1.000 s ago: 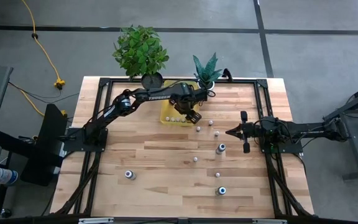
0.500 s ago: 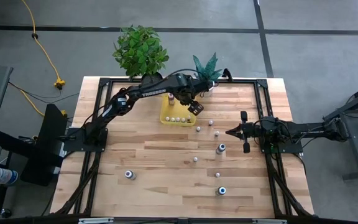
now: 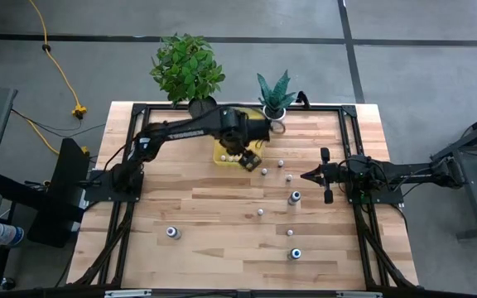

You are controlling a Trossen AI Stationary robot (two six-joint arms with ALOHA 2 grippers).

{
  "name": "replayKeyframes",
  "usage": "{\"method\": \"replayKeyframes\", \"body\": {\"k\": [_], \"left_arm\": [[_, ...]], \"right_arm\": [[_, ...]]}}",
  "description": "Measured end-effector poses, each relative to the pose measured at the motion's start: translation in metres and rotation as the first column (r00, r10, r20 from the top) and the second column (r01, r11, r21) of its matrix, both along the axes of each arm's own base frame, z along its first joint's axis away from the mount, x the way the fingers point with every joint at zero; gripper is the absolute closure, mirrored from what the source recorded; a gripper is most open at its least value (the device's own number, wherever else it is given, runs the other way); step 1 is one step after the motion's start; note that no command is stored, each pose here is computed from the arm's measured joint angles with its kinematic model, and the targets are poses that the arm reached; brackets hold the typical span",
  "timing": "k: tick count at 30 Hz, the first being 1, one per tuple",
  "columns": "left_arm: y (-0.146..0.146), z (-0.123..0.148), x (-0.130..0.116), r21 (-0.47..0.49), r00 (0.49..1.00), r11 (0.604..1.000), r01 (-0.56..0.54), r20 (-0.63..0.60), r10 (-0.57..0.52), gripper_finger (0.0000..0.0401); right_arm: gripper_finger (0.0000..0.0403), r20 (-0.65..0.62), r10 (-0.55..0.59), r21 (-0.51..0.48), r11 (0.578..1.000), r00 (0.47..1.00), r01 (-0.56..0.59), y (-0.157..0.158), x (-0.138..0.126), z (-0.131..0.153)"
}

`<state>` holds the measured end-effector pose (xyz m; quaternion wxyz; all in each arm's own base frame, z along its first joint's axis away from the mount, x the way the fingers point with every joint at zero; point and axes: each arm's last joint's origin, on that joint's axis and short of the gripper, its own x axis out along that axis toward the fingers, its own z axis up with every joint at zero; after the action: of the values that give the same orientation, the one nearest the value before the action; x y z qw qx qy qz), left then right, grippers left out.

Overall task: Pick & Place food coloring
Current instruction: Put the large purple food coloring bottle into the yellow bin

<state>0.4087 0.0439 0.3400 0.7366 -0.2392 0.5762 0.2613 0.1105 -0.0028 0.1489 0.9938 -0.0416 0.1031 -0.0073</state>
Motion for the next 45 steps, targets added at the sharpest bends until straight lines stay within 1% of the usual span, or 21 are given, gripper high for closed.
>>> {"method": "replayKeyframes", "body": {"k": [3, 6, 9, 11, 13, 14, 16, 19, 20, 23, 26, 31, 34, 39, 45], "left_arm": [[-0.025, 0.011, -0.008, -0.005, 0.999, 0.999, 0.047, 0.021, -0.047, 0.0146], [-0.044, 0.015, -0.023, -0.012, 0.998, 0.998, 0.067, 0.008, -0.067, 0.0146], [-0.061, 0.012, -0.045, -0.015, 0.998, 0.998, 0.056, -0.038, -0.057, 0.0146], [-0.073, 0.008, -0.061, -0.018, 0.998, 0.999, 0.050, -0.047, -0.051, 0.0146], [-0.087, 0.002, -0.082, -0.035, 0.998, 0.998, 0.043, -0.049, -0.044, 0.0146], [-0.094, -0.002, -0.090, -0.052, 0.999, 0.998, 0.038, -0.029, -0.039, 0.0146], [-0.107, -0.011, -0.109, -0.098, 1.000, 0.995, 0.025, 0.020, -0.023, 0.0146], [-0.124, -0.028, -0.137, -0.184, 0.998, 0.983, -0.015, 0.061, 0.026, 0.0146], [-0.129, -0.034, -0.147, -0.208, 0.997, 0.978, -0.033, 0.057, 0.046, 0.0146], [-0.142, -0.050, -0.175, -0.238, 0.996, 0.967, -0.089, 0.002, 0.092, 0.0146], [-0.155, -0.061, -0.197, -0.232, 0.993, 0.965, -0.119, -0.051, 0.110, 0.0146], [-0.176, -0.066, -0.214, -0.237, 0.990, 0.962, -0.137, -0.070, 0.124, 0.0146], [-0.186, -0.066, -0.220, -0.240, 0.990, 0.961, -0.137, -0.053, 0.128, 0.0146], [-0.200, -0.068, -0.227, -0.214, 0.989, 0.966, -0.146, -0.019, 0.145, 0.0146], [-0.210, -0.082, -0.218, -0.191, 0.988, 0.970, -0.152, -0.037, 0.147, 0.0146]], "right_arm": [[0.0402, 0.000, 0.000, 0.000, 1.000, 1.000, 0.000, 0.000, 0.000, 0.000], [0.0402, 0.000, 0.000, 0.000, 1.000, 1.000, 0.000, 0.000, 0.000, 0.000], [0.0402, 0.000, 0.000, 0.000, 1.000, 1.000, 0.000, 0.000, 0.000, 0.000], [0.0402, 0.000, 0.000, 0.000, 1.000, 1.000, 0.000, 0.000, 0.000, 0.000], [0.0402, 0.000, 0.000, 0.000, 1.000, 1.000, 0.000, 0.000, 0.000, 0.000], [0.0402, 0.000, 0.000, 0.000, 1.000, 1.000, 0.000, 0.000, 0.000, 0.000], [0.0402, 0.000, 0.000, 0.000, 1.000, 1.000, 0.000, 0.000, 0.000, 0.000], [0.0402, 0.000, 0.000, 0.000, 1.000, 1.000, 0.000, 0.000, 0.000, 0.000], [0.0402, 0.000, 0.000, 0.000, 1.000, 1.000, 0.000, 0.000, 0.000, 0.000], [0.0402, 0.000, 0.000, 0.000, 1.000, 1.000, 0.000, 0.000, 0.000, 0.000], [0.0402, 0.000, 0.000, 0.000, 1.000, 1.000, 0.000, 0.000, 0.000, 0.000], [0.0402, 0.000, 0.000, 0.000, 1.000, 1.000, 0.000, 0.000, 0.000, 0.000], [0.0402, -0.001, 0.000, 0.000, 1.000, 1.000, 0.000, 0.000, 0.000, 0.000], [0.0402, -0.001, 0.000, 0.000, 1.000, 1.000, 0.000, 0.000, 0.000, 0.000], [0.0402, 0.000, 0.000, 0.000, 1.000, 1.000, 0.000, 0.000, 0.000, 0.000]]}}
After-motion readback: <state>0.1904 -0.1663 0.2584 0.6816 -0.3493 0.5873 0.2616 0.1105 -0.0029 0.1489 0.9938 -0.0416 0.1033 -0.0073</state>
